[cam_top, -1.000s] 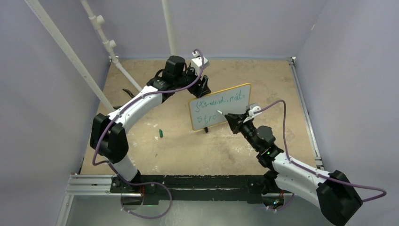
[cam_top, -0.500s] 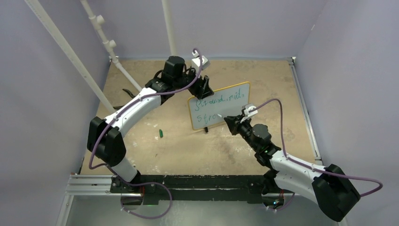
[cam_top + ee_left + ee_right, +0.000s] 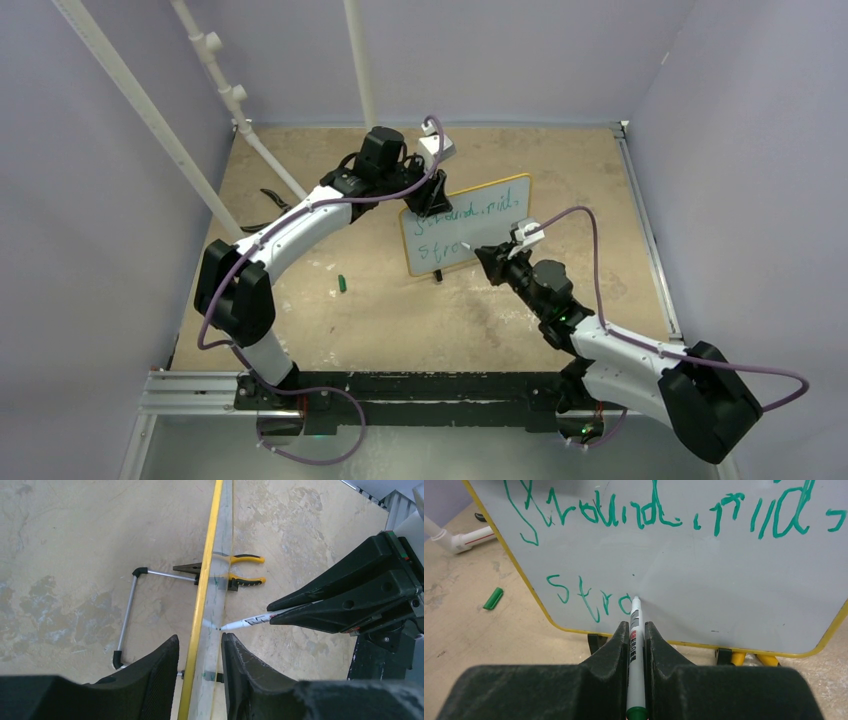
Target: Write a sentence on the whiteboard
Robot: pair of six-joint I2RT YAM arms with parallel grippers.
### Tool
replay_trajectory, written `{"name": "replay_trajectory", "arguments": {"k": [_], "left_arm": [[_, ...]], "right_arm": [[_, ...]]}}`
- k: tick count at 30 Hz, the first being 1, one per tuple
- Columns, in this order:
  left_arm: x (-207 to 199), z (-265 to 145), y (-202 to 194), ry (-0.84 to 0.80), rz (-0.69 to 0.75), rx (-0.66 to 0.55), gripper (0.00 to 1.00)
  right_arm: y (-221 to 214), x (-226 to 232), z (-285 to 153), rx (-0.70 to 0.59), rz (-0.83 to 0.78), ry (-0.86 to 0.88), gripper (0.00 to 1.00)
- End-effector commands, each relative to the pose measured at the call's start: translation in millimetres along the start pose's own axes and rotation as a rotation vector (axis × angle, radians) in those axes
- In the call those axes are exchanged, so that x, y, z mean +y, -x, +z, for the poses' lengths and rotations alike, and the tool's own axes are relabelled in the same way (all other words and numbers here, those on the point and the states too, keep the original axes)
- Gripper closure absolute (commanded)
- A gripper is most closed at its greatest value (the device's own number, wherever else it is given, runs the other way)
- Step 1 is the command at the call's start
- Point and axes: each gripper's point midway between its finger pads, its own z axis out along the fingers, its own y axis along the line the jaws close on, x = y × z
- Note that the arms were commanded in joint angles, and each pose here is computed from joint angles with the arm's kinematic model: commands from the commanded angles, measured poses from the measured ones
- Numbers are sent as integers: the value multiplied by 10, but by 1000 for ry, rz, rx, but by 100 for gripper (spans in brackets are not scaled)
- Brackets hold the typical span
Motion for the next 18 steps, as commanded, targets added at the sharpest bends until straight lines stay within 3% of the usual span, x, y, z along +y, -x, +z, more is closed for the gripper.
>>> {"name": "replay_trajectory", "arguments": {"k": [1,18], "left_arm": [[-31,13,29,-21,57,-11,67],[-45,18,-28,-37,83,-9,100]], "right_arm": [[221,-5,81,-55,-1,-21,100],[142,-73,153,-16,2,-65,100]]}}
